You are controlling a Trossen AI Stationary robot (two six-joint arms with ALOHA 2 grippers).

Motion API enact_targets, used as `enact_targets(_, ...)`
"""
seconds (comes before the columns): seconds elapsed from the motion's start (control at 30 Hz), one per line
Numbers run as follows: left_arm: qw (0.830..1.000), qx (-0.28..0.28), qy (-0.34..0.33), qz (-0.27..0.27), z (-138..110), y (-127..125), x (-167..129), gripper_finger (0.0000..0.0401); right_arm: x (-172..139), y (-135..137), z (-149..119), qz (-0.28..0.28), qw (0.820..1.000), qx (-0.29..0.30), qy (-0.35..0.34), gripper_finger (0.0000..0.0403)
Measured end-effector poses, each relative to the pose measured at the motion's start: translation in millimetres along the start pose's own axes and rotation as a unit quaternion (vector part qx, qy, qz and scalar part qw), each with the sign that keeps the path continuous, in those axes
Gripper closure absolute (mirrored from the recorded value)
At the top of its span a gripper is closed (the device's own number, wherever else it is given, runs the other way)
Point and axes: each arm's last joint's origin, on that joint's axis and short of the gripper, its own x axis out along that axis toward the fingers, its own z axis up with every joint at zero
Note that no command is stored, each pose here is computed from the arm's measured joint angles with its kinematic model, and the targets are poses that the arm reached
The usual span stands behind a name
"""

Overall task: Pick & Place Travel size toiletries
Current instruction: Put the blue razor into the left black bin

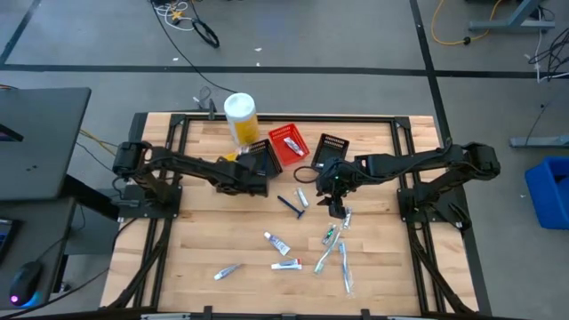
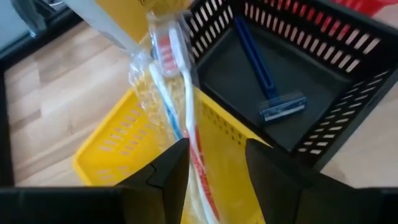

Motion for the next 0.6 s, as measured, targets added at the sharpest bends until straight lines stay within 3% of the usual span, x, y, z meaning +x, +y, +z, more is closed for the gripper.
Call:
enact_targets(0.17,0.999,0.043,-0.014,-0.031,9,-9,-16,0.0234,0,0,1,0.0,1.0,0.009,-0.006,0.0245)
enact_targets(0.33,0.983,0.129,-0.042,-0.122,9,-30,-28,0.0234,0,0,3,0.001,1.0,0.004,-0.017,0.0242)
enact_targets(0.6,0.922,0.264,-0.093,-0.266,8,-57,-45,0.0234,1,0,4,0.001,1.0,0.004,-0.021,0.0242)
